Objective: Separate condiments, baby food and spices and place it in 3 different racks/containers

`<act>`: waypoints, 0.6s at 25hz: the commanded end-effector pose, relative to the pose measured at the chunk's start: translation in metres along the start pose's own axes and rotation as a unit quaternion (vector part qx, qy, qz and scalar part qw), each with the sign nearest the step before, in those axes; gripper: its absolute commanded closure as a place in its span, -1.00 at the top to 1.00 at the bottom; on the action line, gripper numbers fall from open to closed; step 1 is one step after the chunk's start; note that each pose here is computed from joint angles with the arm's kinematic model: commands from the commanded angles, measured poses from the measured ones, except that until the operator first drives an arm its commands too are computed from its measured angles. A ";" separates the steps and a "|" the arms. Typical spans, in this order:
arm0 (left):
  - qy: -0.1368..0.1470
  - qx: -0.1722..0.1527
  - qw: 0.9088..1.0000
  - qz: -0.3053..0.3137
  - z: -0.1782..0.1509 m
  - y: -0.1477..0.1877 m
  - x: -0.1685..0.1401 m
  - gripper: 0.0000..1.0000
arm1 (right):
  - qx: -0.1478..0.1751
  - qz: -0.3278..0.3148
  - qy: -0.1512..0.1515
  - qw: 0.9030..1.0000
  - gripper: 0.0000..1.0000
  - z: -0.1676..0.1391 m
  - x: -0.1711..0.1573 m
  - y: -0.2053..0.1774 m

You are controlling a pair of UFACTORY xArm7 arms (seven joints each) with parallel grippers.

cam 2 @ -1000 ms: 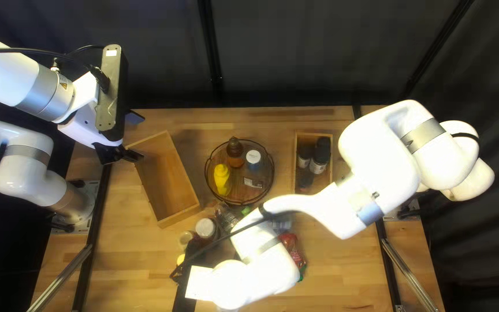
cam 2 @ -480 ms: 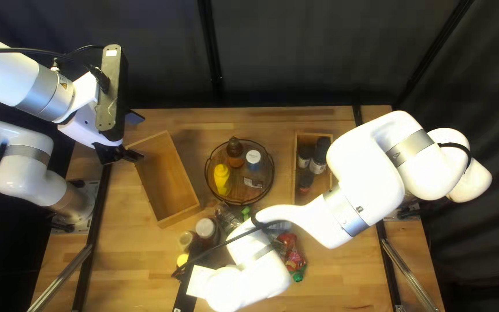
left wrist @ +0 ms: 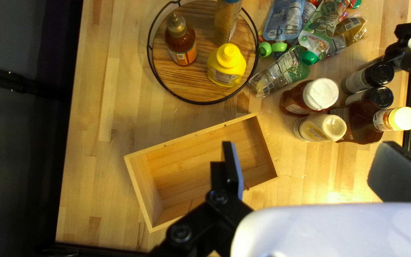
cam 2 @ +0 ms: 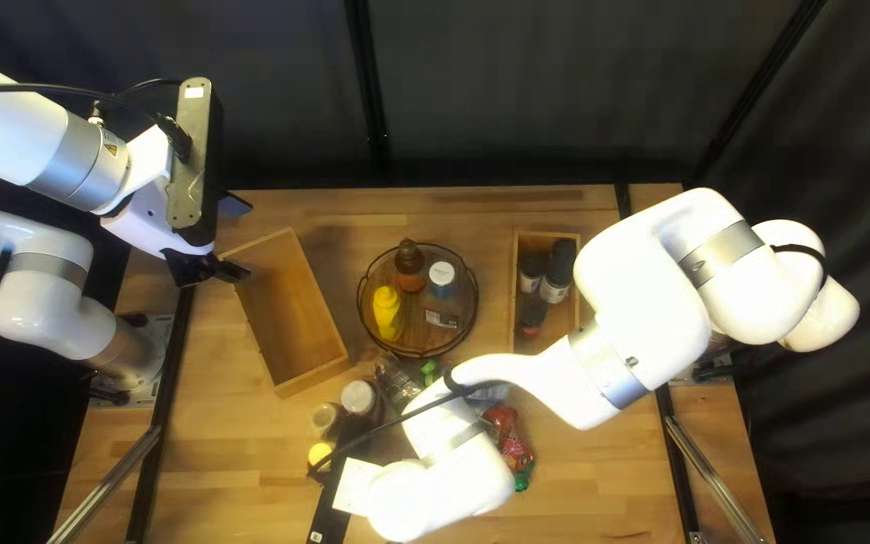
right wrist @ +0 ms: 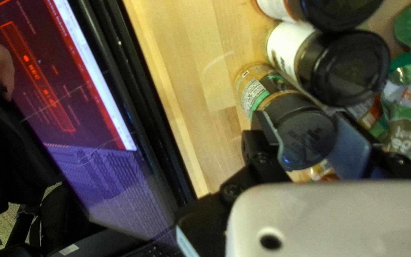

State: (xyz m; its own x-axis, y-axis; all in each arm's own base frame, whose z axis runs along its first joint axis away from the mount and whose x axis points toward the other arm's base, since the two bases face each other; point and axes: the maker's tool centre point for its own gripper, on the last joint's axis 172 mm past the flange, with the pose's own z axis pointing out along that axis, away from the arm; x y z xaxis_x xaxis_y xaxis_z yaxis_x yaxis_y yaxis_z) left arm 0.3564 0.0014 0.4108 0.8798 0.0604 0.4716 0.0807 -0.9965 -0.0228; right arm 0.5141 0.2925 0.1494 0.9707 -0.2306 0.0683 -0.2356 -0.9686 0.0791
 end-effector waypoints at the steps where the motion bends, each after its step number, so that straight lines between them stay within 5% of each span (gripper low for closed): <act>1: 0.000 0.000 1.000 0.000 0.000 0.000 0.000 1.00 | -0.012 -0.007 0.000 1.000 -0.98 -0.042 -0.020 0.031; 7: 0.000 0.000 1.000 0.000 0.000 0.000 0.000 1.00 | -0.017 -0.003 -0.005 1.000 -0.91 -0.064 -0.052 0.114; 15: 0.000 0.000 1.000 0.000 0.000 0.000 0.000 1.00 | -0.030 -0.011 -0.010 0.999 -0.97 -0.056 -0.105 0.202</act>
State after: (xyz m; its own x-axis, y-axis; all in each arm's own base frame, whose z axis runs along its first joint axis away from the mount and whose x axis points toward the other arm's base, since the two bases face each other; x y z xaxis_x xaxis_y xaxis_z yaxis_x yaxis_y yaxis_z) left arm 0.3564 0.0014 0.4108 0.8798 0.0604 0.4716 0.0807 -0.9965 -0.0228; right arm 0.3813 0.1543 0.2179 0.9779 -0.2043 0.0437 -0.2083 -0.9694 0.1298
